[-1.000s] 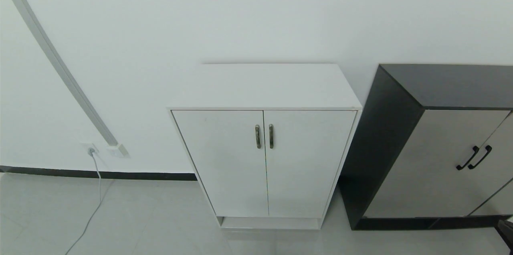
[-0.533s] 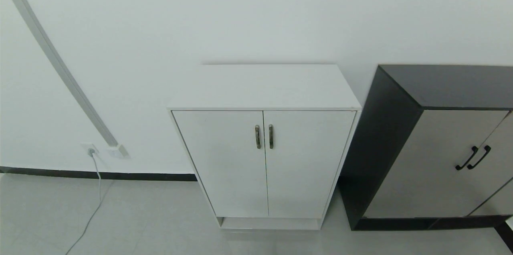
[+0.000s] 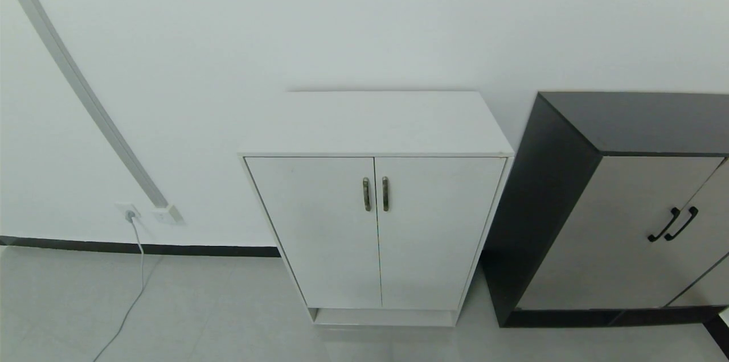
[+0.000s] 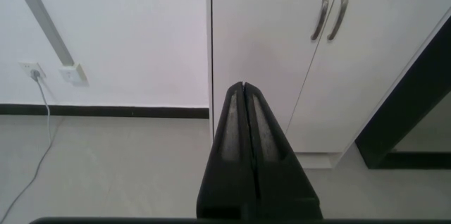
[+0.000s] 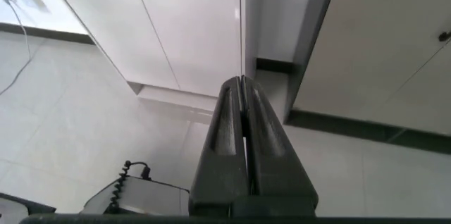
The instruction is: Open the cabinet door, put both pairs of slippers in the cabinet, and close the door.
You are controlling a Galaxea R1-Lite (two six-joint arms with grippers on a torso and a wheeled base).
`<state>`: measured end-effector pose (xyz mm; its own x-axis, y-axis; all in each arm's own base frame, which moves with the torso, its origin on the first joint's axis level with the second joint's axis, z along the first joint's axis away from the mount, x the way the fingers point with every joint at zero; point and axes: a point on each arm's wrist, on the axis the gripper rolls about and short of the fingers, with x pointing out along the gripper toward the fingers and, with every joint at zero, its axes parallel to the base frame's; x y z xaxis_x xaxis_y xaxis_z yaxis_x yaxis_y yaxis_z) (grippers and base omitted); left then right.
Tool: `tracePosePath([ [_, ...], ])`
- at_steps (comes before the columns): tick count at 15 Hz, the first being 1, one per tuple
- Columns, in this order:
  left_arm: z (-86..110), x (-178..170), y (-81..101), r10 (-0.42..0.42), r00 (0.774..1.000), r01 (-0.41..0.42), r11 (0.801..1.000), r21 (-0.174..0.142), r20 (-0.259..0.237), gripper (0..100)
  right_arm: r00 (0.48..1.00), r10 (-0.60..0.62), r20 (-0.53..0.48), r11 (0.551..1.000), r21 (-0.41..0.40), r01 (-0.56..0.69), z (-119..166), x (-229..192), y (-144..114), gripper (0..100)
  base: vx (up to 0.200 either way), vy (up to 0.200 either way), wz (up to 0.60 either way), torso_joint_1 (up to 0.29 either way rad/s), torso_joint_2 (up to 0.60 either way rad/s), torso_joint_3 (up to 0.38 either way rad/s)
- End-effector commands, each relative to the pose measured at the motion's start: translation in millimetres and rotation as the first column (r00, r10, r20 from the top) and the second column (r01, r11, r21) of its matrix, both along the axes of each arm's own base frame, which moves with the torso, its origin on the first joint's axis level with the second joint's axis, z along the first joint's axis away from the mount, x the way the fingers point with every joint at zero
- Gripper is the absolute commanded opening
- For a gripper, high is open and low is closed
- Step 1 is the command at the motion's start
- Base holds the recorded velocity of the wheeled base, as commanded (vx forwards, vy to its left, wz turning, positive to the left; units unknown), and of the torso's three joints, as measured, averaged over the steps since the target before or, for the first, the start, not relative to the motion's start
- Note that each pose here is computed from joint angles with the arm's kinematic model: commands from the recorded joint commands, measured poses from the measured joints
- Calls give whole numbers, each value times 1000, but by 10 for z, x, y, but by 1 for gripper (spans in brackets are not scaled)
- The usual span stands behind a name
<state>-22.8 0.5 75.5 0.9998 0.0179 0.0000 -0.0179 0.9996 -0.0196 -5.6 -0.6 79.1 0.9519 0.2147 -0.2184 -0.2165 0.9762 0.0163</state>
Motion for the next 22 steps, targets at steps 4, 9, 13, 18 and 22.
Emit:
tracePosePath([
  [4,0,0,0,1,1000,-1,1000,0,0,0,991,-108,84,994,16,107,-11,-67,0,0,0,0,0,0,0,0],
  [9,0,0,0,1,1000,-1,1000,0,0,0,982,-137,128,990,39,133,-14,-103,0,0,0,0,0,0,0,0],
  [13,0,0,0,1,1000,-1,1000,-2,0,0,952,-223,211,974,90,208,-29,-172,10,0,0,0,0,0,0,0],
  [18,0,0,0,1,1000,-1,1000,0,0,0,953,-214,214,977,63,205,-32,-172,10,0,0,0,0,0,0,0],
  [22,0,0,0,-1,1000,1,1000,6,0,0,959,-187,212,982,79,174,-30,-173,16,0,0,0,0,0,0,0],
])
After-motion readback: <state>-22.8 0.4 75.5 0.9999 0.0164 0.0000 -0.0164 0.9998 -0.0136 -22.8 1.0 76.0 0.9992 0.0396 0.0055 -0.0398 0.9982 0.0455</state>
